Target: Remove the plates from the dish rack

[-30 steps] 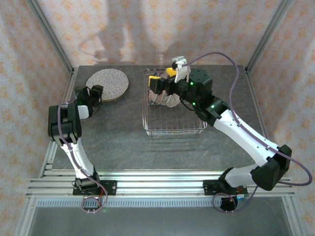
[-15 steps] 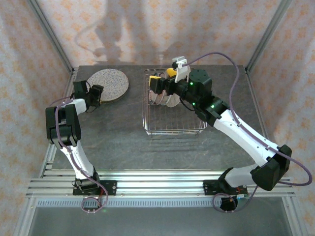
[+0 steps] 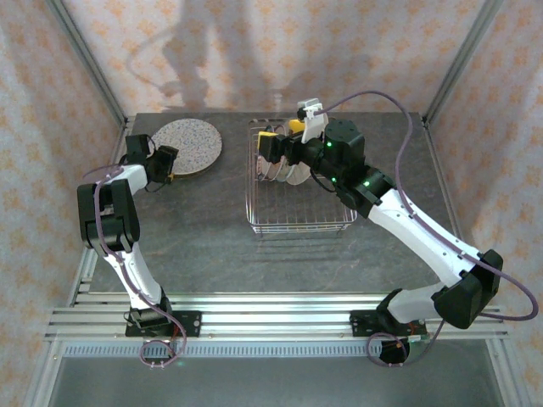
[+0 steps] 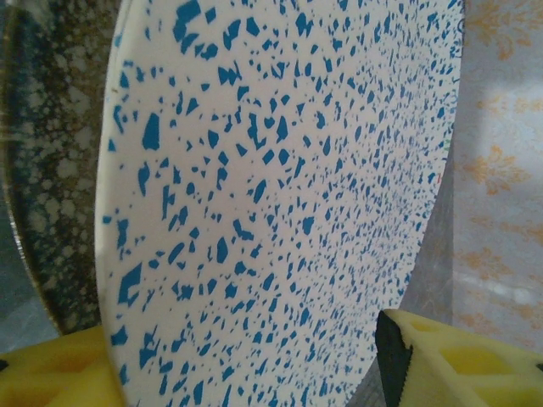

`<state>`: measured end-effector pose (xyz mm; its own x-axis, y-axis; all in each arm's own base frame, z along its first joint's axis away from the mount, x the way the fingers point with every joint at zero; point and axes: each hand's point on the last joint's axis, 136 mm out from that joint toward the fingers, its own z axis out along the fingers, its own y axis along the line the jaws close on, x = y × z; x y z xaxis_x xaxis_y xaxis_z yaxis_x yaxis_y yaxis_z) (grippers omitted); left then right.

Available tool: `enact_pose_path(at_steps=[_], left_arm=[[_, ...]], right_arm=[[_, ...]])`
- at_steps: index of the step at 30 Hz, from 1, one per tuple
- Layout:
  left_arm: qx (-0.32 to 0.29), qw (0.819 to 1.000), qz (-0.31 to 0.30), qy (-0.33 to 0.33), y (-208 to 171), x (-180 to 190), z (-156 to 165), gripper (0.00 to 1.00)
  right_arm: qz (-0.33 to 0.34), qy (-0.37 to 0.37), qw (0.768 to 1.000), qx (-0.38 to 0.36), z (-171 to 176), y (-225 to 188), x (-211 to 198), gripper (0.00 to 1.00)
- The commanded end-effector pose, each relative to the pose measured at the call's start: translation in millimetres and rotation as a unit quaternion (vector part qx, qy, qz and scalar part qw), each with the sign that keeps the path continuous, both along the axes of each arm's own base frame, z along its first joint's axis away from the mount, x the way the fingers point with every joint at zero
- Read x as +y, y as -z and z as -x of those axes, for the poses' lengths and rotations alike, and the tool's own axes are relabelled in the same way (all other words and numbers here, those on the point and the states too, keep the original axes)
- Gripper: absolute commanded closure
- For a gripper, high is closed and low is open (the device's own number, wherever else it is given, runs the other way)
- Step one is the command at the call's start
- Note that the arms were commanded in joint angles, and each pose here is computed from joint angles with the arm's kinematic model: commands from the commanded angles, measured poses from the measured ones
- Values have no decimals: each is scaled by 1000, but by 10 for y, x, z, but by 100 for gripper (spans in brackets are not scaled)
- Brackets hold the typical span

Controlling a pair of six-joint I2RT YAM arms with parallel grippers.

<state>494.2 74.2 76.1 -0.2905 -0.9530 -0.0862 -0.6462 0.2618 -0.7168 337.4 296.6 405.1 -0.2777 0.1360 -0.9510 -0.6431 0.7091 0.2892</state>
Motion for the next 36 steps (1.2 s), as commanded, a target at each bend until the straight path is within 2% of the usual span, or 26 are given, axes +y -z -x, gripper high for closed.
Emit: enact_pose_path(at_steps=[1,10,16,20,21,30,36], left_arm=[[10,1000,-17,0,-2,89,-24,33],[27,999,-23,6,7,89,19,31],[48,998,-34,7,-24,111,92,24],[57,997,-41,7,-38,127,134,23],[47,998,-47,5,-171,127,140,23],[37,997,-65,-1,-501,92,261,16],[-23,997,-75,-10,-1158,-172,301,15]], right_arm=[[-21,11,1000,-19,64,-283,-76,4],[-16,23,1000,-7,48,-280,-117,4],[-16,22,1000,-2,48,-289,-112,4],[-14,27,1000,-6,53,-320,-138,4],[-12,34,999,-8,44,-327,-163,4],[43,130,991,-8,-72,-325,-513,4],[67,261,963,-3,-218,-404,-1061,5]])
